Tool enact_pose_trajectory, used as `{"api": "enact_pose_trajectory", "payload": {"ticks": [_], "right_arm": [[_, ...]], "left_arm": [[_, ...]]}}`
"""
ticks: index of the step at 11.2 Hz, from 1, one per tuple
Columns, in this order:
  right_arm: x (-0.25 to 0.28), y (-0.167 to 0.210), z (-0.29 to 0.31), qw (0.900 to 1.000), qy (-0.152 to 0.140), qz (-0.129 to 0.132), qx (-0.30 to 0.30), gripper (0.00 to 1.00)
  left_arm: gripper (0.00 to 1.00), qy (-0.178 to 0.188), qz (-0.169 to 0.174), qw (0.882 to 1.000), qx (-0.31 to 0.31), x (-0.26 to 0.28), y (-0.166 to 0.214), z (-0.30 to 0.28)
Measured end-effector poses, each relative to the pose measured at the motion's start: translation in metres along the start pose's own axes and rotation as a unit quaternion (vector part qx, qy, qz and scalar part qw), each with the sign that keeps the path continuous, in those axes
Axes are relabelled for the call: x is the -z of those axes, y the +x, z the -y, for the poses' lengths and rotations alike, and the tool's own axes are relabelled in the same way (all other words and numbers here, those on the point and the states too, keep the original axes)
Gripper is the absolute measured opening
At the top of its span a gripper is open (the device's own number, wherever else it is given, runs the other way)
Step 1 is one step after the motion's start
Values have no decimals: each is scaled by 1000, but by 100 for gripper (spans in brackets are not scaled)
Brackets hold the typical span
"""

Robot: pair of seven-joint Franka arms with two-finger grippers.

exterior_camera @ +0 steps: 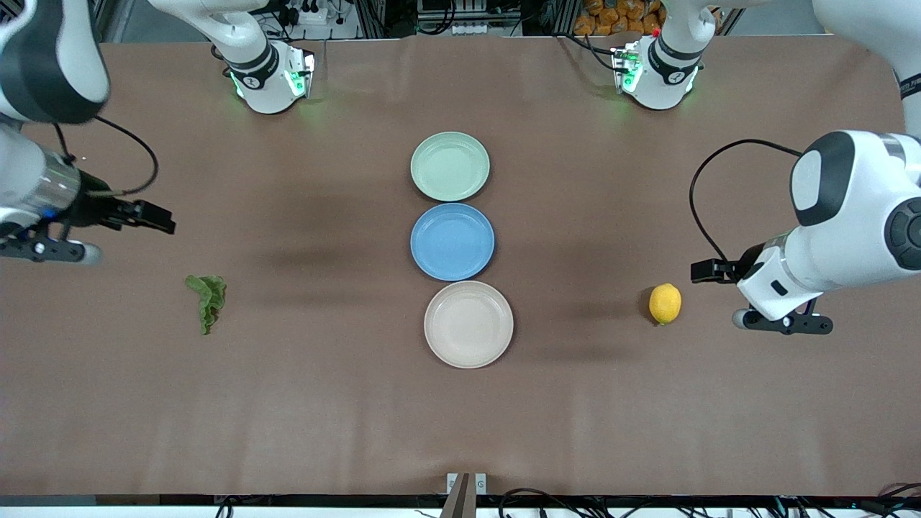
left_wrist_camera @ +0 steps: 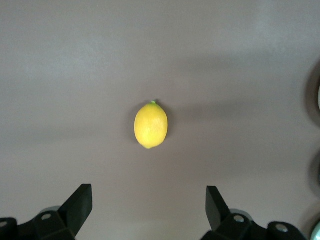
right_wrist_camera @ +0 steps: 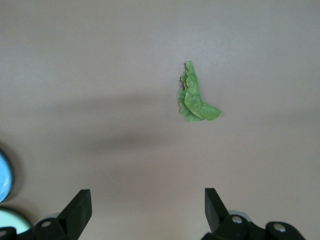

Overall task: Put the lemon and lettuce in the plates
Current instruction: 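Reach the right gripper to the lettuce while the left gripper reaches the lemon, then close the right gripper on the lettuce while the left gripper grasps the lemon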

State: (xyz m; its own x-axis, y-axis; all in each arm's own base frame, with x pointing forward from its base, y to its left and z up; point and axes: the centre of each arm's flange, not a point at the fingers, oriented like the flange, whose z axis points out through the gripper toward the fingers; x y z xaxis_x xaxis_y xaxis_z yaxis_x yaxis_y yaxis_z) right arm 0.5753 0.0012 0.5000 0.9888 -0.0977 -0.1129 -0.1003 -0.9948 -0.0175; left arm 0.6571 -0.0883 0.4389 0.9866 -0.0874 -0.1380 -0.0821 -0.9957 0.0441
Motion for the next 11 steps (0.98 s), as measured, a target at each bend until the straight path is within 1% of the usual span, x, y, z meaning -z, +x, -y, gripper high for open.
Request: {"api": "enact_pose_trajectory", "payload": {"ticks": [2,4,5,8,10,11], "right_arm": [[-66,7,-3,1000,-8,-6,1,100],[-126,8,-9,999,-41,-9,26,100],[-149,11,-13,998,-49,-8,43,100],[-207,30,-30,996,-51,-21,68,100],[-246,39,-37,995,-50,-37,82,100],[-264,42,-41,994,-50,-41,84,97]], "left_arm": [[100,-1,-10,1000,0,-18,12,0],[100,12,-12,1000,-14,-45,25,-6],[100,17,-10,1000,-18,-63,31,-9],[100,22,12,999,-26,-113,40,-14],[100,39,20,998,-41,-139,44,-21],[100,42,23,998,-46,-150,46,-25]]}}
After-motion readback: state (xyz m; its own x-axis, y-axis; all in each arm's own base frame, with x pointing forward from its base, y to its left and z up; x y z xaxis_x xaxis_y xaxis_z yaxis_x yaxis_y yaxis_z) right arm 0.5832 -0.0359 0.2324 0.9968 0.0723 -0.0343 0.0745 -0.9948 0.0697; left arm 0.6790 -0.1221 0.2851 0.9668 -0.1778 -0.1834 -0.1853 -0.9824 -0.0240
